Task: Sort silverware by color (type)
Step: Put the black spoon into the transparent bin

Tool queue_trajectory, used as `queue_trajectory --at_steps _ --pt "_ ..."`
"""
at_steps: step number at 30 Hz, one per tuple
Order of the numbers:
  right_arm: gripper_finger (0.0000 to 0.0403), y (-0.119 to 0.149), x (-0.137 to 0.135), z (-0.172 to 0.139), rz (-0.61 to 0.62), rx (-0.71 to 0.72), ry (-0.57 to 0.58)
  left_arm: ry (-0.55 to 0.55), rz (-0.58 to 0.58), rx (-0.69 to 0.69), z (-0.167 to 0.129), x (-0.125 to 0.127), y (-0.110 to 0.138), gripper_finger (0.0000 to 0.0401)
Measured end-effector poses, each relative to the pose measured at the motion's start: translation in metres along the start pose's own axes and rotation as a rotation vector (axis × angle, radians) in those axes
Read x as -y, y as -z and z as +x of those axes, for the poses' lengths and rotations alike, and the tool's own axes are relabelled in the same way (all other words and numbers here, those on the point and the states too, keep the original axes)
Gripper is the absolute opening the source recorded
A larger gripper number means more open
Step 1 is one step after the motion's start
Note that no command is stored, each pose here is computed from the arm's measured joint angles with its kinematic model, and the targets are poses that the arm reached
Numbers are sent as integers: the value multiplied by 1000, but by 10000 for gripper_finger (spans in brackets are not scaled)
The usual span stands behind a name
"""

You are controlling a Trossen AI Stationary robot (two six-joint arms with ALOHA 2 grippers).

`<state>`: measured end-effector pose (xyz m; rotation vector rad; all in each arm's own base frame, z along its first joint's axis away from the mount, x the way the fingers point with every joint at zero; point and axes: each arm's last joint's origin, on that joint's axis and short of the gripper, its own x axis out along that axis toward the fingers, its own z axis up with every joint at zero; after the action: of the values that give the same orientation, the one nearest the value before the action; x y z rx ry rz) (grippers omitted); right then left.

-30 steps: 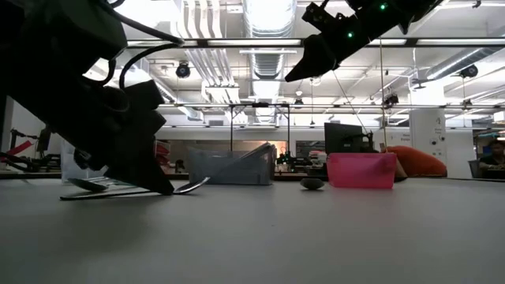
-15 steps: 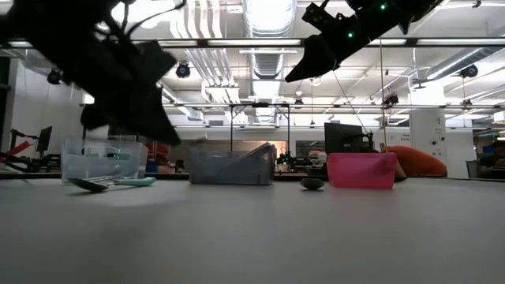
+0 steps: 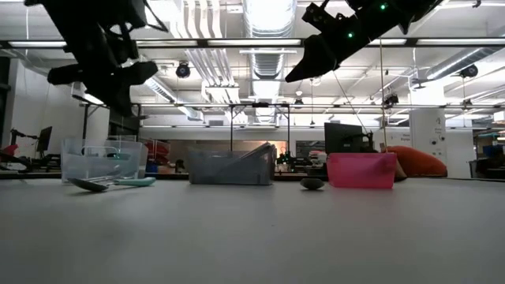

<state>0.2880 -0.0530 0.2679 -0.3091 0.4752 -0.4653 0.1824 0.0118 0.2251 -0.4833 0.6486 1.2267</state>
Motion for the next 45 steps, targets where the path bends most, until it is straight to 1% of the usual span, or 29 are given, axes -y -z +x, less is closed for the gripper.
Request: queue_trajectory --at_steps 4,9,11,14,16,19,25,31,36,45 --pt "125 0 0 0 -1 0 0 -83 -6 -27 16 -22 -24 0" --pt "125 0 0 0 -2 0 0 -160 44 -104 37 -45 -47 0" --pt "125 0 0 0 -2 -1 0 -153 61 -144 45 -52 -55 0" --pt "125 0 0 0 -3 -1 0 -99 60 -234 58 -62 -62 0" --pt "125 0 0 0 -3 -1 0 -89 64 -293 64 -69 -63 0" --pt "125 2 -1 0 -16 -5 -1 -86 71 -337 70 -75 -64 0" --pt "125 2 -1 0 -20 -6 -2 -107 86 -374 80 -74 -62 0" --pt "125 3 -1 0 -21 -7 -2 -107 97 -367 99 -66 -59 0" --pt "125 3 -1 0 -21 -7 -2 -130 100 -365 112 -64 -52 0" --pt "125 3 -1 0 -21 -8 -2 -175 94 -382 121 -68 -34 0"
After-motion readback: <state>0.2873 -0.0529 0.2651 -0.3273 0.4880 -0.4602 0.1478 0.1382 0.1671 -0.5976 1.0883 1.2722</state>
